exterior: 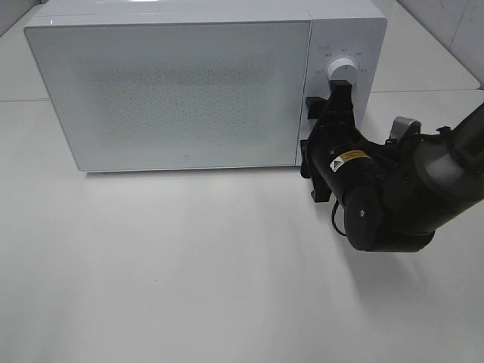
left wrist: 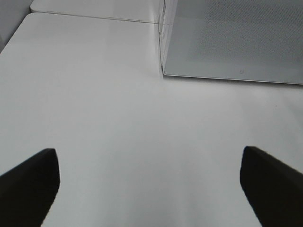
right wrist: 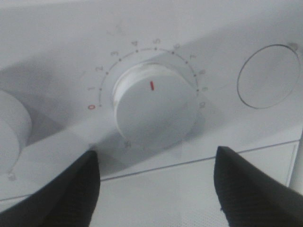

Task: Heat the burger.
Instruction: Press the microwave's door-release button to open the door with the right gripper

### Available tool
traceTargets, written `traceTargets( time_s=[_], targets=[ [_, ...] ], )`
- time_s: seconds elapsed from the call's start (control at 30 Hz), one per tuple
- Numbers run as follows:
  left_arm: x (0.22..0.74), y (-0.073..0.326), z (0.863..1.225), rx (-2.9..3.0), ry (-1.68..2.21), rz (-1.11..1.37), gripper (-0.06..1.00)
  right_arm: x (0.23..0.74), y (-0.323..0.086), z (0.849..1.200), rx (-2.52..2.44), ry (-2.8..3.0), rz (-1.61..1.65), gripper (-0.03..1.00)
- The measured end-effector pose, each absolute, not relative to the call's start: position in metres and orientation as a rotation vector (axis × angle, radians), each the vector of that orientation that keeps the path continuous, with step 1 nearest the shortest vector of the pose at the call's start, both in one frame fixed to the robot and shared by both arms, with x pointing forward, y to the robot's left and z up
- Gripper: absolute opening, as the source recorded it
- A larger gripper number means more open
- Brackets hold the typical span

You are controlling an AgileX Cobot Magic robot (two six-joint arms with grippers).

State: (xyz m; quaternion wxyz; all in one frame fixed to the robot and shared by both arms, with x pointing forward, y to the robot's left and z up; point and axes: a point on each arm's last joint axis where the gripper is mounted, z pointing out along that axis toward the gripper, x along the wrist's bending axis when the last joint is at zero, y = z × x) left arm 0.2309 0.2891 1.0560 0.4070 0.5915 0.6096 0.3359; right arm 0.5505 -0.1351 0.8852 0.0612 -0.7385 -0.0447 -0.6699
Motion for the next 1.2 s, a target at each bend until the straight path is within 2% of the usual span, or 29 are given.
traceTargets(
  time_s=[0.3,0.87,1.2],
  targets=[
    [0.231,0.289,1.056,1.492,1.537,0.847,0.95,0.539,-0.142,0.902,-2.186,-0.218,-2.060,0.67],
    [0.231,0.289,1.056,1.492,1.537,0.847,0.95,0.471,-0.171,0.907,-2.229,-0.537,-1.942,0.67],
    [0.231,0.289,1.056,1.492,1.537,0.847,0.95,0.457,-0.180,0.940,-2.132,-0.651,-2.111,0.67]
  ],
)
